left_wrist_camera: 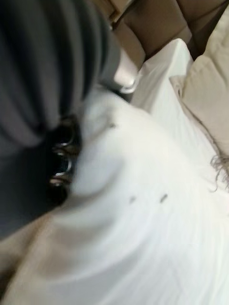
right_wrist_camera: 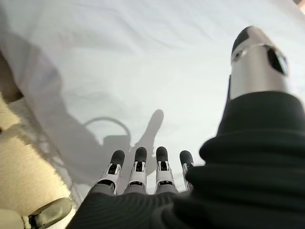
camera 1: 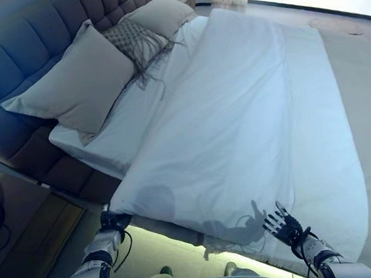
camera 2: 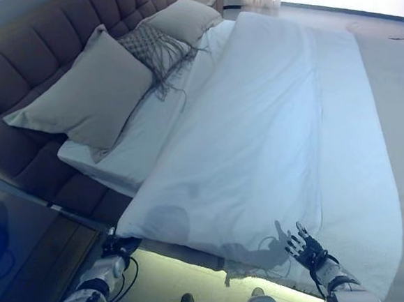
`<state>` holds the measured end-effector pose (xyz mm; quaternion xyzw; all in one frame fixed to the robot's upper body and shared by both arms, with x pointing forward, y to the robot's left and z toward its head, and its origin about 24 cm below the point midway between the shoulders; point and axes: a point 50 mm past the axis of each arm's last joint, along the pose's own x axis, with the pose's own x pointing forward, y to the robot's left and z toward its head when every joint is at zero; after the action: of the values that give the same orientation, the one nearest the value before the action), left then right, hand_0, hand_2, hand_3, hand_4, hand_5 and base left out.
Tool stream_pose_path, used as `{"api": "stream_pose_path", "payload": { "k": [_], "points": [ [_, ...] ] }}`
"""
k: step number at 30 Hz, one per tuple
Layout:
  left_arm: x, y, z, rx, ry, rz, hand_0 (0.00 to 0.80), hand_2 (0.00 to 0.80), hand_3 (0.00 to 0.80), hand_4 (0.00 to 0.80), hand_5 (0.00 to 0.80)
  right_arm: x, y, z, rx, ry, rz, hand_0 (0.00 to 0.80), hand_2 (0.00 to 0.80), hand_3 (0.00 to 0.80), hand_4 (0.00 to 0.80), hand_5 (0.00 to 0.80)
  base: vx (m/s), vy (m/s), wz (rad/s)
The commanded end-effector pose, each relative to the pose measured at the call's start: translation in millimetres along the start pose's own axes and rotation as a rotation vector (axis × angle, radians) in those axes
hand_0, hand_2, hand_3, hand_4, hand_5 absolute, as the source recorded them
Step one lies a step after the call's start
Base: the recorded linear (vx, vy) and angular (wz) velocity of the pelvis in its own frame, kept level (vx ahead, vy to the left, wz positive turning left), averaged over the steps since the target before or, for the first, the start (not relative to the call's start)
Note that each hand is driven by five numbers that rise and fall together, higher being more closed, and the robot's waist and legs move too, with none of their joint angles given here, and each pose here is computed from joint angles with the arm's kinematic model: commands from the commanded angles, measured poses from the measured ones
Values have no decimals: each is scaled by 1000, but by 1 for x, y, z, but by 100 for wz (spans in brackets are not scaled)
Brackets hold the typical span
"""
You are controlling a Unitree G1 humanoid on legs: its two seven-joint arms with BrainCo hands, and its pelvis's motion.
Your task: Make the bed neatly
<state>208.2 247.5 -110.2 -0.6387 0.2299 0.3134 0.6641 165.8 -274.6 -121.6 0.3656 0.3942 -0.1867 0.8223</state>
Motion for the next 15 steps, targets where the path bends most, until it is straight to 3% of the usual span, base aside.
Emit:
{"api": "stream_pose_path", "payload": {
  "k": [1,8,15],
  "points": [
    [-61,63,122,86,-382,200,0,0,0,0,0,-1,0,4,16,-40,17,0,0,0,0,0,-29,-19,39],
    [-69,89,113,239,-263,333,0,0,0,0,0,-1,0,10,24,-49,24,0,0,0,0,0,-13,0,47],
    [-73,102,106,253,-216,350,0,0,0,0,0,-3,-4,16,25,-63,3,0,0,0,0,0,-21,24,47]
  ]
}}
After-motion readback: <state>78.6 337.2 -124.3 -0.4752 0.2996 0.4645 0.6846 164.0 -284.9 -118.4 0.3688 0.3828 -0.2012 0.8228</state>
